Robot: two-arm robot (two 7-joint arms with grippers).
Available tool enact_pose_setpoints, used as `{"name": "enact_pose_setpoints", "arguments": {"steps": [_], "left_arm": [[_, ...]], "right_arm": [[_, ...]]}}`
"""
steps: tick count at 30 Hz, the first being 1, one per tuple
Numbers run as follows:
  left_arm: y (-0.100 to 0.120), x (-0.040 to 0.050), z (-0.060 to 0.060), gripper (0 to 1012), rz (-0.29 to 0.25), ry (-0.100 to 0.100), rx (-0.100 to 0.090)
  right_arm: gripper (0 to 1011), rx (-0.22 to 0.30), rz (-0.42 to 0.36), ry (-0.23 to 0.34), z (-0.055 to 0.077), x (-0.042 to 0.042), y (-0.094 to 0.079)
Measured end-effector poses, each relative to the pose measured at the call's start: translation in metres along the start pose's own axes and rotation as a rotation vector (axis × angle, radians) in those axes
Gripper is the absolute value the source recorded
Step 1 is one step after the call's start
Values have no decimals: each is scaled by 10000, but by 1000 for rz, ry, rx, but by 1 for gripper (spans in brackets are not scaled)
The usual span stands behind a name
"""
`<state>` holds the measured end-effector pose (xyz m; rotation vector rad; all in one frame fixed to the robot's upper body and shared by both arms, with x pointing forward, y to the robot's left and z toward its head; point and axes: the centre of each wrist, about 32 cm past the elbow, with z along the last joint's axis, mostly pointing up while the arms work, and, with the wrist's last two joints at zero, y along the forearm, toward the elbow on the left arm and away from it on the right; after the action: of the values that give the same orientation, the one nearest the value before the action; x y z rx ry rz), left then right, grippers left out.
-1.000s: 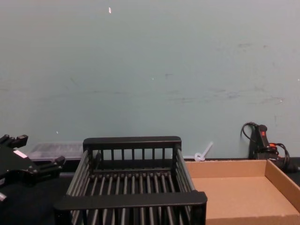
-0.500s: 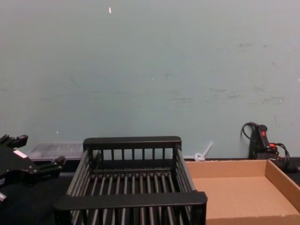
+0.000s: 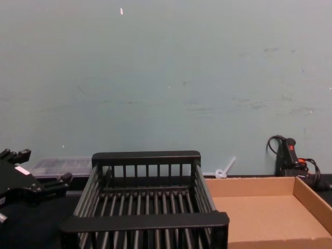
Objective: Pick up the white tape and place it into the black box , Pick up the silver tape and place it into the brown box.
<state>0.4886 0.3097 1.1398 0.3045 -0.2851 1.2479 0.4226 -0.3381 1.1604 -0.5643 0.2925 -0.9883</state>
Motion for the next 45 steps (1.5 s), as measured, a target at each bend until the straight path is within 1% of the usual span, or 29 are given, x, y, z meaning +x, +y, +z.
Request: {"name": "enact_pose_setpoints", "arguments": {"steps": [36, 40, 41, 42, 44, 45], "left_arm": [[0, 0, 0, 1001, 0, 0, 0], [0, 0, 0, 1001, 0, 0, 0], [0, 0, 0, 1001, 0, 0, 0], [0, 0, 0, 1001, 0, 0, 0], [0, 0, 0, 1001, 0, 0, 0], [0, 0, 0, 1001, 0, 0, 0]], "right_arm": [[1003, -3, 7, -6, -4, -1, 12], [925, -3, 6, -6, -4, -1, 10], [891, -3, 6, -6, -4, -1, 10], [883, -2, 6, -6, -4, -1, 10], [811, -2, 6, -6, -3, -1, 10], [791, -2, 6, -6, -3, -1, 10]]}}
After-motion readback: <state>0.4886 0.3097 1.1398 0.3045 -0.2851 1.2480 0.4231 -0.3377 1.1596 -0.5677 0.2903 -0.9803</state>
